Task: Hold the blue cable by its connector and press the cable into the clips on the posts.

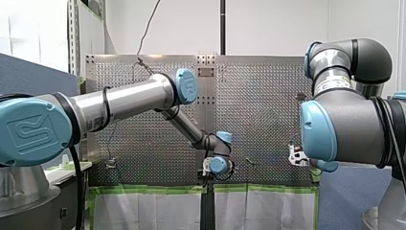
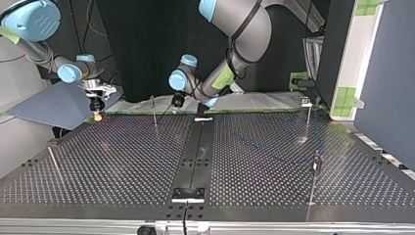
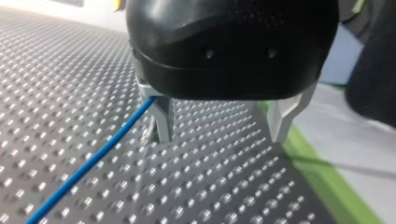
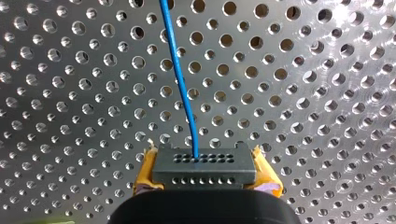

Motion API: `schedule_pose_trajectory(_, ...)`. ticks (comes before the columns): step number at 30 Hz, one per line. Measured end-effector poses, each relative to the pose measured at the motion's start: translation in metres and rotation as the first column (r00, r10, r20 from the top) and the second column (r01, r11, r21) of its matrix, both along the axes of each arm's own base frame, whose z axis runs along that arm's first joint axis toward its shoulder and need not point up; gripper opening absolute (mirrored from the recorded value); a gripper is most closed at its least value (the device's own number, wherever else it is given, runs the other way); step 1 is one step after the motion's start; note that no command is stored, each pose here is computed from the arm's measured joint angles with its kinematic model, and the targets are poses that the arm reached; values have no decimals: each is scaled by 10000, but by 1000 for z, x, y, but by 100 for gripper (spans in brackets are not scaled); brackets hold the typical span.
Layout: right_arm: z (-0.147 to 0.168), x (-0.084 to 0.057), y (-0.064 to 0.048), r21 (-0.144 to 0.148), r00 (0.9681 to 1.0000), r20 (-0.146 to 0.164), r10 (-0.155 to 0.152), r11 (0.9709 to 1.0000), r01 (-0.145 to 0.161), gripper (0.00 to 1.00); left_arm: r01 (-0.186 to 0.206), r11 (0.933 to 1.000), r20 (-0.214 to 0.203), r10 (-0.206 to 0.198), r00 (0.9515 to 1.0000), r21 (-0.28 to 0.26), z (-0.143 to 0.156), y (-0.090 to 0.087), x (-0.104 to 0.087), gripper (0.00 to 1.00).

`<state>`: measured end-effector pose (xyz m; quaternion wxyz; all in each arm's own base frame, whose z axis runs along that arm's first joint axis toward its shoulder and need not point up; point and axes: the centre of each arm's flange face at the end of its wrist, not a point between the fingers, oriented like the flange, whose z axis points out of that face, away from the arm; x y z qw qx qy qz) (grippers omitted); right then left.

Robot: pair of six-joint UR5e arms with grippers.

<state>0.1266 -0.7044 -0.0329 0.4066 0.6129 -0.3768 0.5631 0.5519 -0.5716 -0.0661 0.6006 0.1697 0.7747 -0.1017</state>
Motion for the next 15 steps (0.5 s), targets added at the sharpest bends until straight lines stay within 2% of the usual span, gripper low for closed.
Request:
schedule_pose_trajectory(4, -1, 0, 1, 61, 10000, 6, -2, 10000, 2, 0, 412, 9982, -295, -399, 9988, 447, -3, -3, -14, 100)
schedule_pose_trajectory(8, -5, 0, 2, 158, 10000, 11, 3, 9999, -3, 0, 846, 9941, -548, -809, 9952, 682, 0, -10, -32, 100)
schedule_pose_trajectory(15, -9, 2, 4, 242, 9999, 21, 107, 9996, -108, 0, 1110, 9914, -552, -1073, 9927, 693, 3, -17, -48, 100)
